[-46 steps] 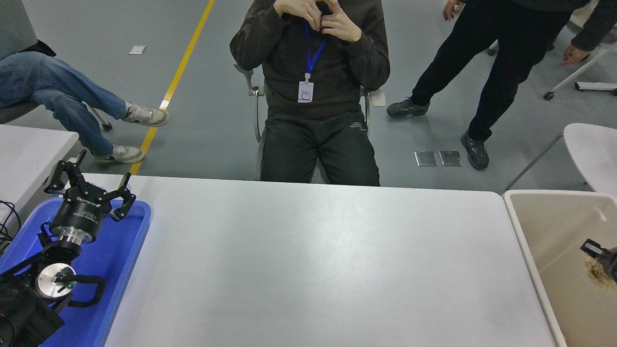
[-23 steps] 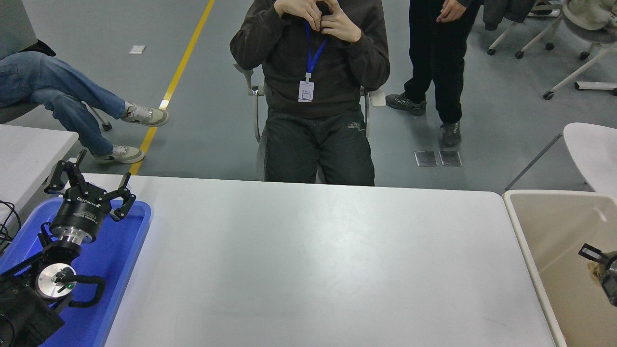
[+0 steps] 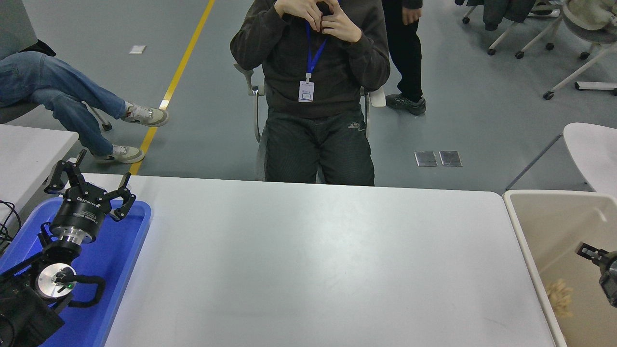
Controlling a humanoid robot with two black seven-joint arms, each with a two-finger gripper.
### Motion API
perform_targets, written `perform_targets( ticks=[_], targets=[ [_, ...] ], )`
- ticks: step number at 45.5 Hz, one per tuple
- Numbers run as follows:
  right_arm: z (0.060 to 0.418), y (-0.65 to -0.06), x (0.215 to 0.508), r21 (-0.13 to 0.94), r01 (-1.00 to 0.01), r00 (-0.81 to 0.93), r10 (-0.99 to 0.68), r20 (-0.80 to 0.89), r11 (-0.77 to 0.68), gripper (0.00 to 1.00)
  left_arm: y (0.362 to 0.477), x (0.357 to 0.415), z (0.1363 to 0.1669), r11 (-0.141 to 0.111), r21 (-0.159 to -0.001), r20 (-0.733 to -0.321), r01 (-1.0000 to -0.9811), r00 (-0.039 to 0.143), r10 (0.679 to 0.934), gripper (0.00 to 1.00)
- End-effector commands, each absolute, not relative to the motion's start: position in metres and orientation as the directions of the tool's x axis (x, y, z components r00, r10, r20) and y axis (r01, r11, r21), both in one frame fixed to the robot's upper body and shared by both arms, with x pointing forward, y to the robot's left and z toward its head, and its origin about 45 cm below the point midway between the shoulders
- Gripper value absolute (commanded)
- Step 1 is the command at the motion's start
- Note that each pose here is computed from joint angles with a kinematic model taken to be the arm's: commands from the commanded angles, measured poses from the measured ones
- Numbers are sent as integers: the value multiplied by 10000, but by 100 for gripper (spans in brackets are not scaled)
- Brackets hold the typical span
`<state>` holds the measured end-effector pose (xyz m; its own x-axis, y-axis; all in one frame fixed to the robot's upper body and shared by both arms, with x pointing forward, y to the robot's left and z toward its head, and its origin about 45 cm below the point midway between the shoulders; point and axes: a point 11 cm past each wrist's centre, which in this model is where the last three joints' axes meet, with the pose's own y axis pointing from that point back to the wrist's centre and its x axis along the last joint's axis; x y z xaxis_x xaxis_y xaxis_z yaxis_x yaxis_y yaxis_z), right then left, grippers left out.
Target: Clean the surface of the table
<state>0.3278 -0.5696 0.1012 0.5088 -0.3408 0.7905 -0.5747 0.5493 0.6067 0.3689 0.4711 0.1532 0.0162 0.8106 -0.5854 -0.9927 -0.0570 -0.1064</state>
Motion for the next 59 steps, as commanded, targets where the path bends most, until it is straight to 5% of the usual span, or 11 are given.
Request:
perform_targets(
  ticks=[1, 24, 33, 49, 59],
  targets=[
    [1041, -5706, 3298, 5850, -5878, 4762, -3456, 8086, 5588, 100, 4711, 3689, 1532, -570, -1064, -5854, -9927, 162, 8106, 100],
    [1134, -5717, 3373, 5209, -6240, 4213, -3107, 8521, 5824, 100, 4711, 3689, 1532, -570, -1064, -5854, -9927, 162, 8106, 100],
    [1294, -5824, 3410, 4725, -6144, 1305, -5092, 8507, 6319, 100, 4711, 3689, 1532, -570, -1064, -5854, -9927, 162, 8106, 100],
    [1474, -5737, 3646, 4848, -6425, -2124, -7457, 6315, 5935, 100, 4713, 3689, 1531, -580, -1056, -5849, -9927, 148, 8110, 100],
    [1565, -5697, 3750, 4945, -6771, -4345, -8384, 3290, 5450, 100, 4713, 3689, 1531, -580, -1056, -5848, -9927, 148, 8110, 100]
  ],
)
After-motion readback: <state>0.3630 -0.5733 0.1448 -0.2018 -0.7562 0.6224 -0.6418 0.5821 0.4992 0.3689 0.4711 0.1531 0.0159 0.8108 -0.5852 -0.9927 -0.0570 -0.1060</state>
